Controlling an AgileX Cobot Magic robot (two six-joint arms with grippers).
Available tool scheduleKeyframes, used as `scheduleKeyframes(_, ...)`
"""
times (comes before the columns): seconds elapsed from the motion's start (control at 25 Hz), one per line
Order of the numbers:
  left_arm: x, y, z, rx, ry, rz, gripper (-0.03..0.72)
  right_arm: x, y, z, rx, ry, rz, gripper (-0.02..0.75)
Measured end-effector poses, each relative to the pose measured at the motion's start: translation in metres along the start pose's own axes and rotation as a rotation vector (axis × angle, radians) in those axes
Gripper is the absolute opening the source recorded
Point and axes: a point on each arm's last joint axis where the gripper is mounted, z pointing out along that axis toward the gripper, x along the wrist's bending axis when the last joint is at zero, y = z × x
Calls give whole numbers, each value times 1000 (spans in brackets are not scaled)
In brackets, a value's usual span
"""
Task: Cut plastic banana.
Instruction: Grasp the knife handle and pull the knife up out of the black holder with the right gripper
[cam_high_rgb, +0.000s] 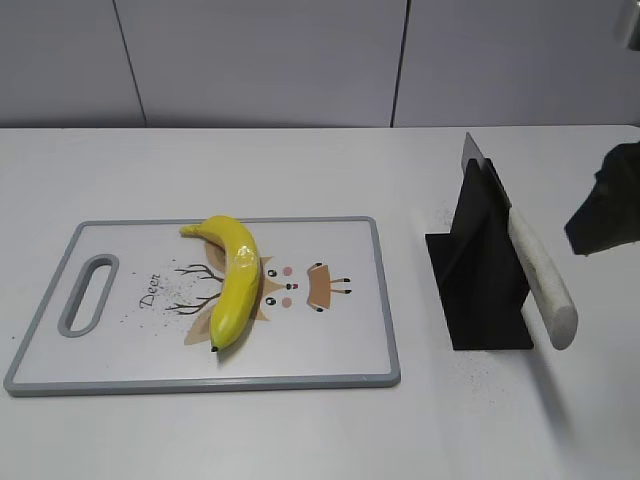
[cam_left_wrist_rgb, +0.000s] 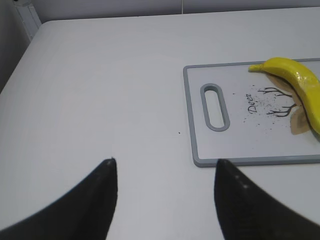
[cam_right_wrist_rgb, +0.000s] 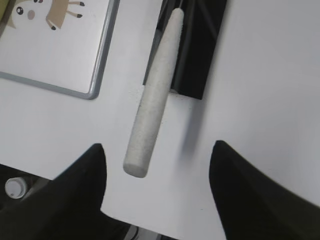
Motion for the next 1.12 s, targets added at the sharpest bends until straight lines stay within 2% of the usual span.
scheduleKeyframes(0.2, 0, 0, 0, 0, 0, 0, 589, 5, 7, 32, 118, 49, 61, 490)
scheduleKeyframes(0.68, 0, 0, 0, 0, 0, 0, 589, 0, 25, 102, 264, 6, 183, 486)
scheduleKeyframes(0.8, 0, 0, 0, 0, 0, 0, 589, 0, 30, 106, 306, 0, 202, 447)
scheduleKeyframes(0.96, 0, 0, 0, 0, 0, 0, 589, 1, 32, 105, 368, -10, 237, 344)
scheduleKeyframes(1.12, 0, 0, 0, 0, 0, 0, 589, 0, 27, 105, 429, -32, 246, 314)
